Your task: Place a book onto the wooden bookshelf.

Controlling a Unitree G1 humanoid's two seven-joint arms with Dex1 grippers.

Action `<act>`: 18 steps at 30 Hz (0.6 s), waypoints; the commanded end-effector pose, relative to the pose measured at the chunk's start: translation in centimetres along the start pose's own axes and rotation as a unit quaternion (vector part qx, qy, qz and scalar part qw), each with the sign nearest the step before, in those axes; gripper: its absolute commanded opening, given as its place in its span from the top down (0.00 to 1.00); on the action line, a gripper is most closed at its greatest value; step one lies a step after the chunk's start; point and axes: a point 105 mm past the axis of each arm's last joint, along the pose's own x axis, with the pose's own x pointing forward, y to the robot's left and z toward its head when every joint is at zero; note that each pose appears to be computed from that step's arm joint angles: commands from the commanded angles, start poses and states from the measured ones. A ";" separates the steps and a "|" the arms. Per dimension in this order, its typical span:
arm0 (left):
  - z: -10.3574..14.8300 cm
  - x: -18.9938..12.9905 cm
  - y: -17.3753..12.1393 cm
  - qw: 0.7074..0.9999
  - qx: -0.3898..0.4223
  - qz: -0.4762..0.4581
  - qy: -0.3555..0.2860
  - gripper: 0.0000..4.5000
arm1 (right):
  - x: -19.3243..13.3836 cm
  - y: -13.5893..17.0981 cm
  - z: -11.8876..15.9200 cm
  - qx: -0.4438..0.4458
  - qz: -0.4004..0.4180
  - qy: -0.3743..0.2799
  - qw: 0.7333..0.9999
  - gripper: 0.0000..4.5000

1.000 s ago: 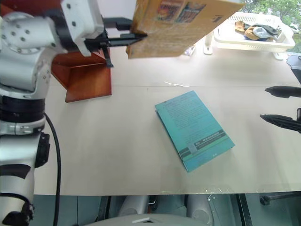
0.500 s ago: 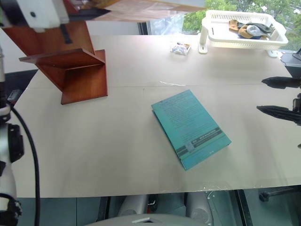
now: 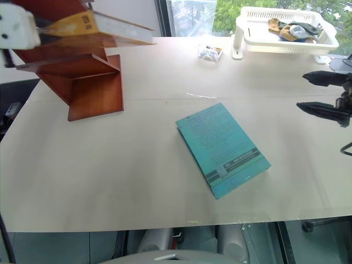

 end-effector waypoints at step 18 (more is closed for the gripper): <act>-4.8 -2.3 -0.9 0.991 -0.032 -0.014 0.126 0.95 | 1.0 1.7 5.3 -0.001 0.091 -0.116 0.989 0.00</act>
